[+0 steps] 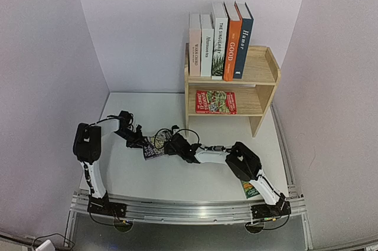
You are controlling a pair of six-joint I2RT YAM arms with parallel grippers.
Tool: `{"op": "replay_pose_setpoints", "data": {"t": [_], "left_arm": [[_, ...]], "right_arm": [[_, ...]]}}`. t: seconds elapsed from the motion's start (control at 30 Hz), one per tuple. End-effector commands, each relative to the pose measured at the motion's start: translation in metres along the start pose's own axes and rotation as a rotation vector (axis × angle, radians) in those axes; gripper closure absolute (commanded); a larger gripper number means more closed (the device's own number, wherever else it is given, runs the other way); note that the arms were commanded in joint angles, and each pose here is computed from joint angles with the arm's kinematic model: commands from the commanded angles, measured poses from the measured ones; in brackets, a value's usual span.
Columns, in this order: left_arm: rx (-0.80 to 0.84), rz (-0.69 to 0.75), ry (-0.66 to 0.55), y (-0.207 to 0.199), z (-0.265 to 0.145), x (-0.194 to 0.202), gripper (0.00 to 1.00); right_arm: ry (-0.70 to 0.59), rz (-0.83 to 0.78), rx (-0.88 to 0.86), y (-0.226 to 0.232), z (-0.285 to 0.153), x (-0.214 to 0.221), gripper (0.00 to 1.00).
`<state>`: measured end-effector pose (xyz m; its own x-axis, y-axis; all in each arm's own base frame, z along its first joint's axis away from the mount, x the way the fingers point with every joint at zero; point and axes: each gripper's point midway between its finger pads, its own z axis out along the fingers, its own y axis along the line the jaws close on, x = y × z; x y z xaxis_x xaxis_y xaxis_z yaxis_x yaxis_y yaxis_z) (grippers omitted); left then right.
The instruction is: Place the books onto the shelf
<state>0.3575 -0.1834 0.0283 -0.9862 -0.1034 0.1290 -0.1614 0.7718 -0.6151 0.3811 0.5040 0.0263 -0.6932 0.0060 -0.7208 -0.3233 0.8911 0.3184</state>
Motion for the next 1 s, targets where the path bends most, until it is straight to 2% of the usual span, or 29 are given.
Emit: {"op": "replay_pose_setpoints", "data": {"t": [0.0,0.13,0.2,0.47,0.6,0.7,0.9,0.97], "left_arm": [[0.028,0.014,0.044,-0.024,-0.026,0.008,1.0],[0.071,-0.033,0.072,-0.029,-0.038,0.015,1.0],[0.095,-0.042,0.08,-0.035,-0.041,0.018,1.0],[0.126,-0.051,0.083,-0.042,-0.046,0.022,1.0],[0.127,-0.057,0.091,-0.041,-0.044,0.023,1.0],[0.133,-0.055,0.092,-0.042,-0.045,0.023,1.0],[0.141,-0.057,0.096,-0.043,-0.044,0.024,1.0],[0.144,-0.059,0.098,-0.043,-0.043,0.024,1.0]], "right_arm": [[-0.093,-0.319,-0.199,0.081,-0.08,-0.023,0.18],[-0.207,-0.799,-0.215,0.106,-0.123,-0.004,0.14],[-0.25,-0.989,-0.239,0.115,-0.133,0.014,0.12],[-0.249,-1.355,-0.111,0.102,-0.102,0.036,0.13],[-0.255,-1.443,0.015,0.095,-0.074,0.031,0.23],[-0.272,-1.464,0.034,0.09,-0.062,0.027,0.27],[-0.337,-1.496,0.14,0.076,-0.04,0.01,0.48],[-0.358,-1.498,0.157,0.075,-0.036,0.006,0.52]]}}
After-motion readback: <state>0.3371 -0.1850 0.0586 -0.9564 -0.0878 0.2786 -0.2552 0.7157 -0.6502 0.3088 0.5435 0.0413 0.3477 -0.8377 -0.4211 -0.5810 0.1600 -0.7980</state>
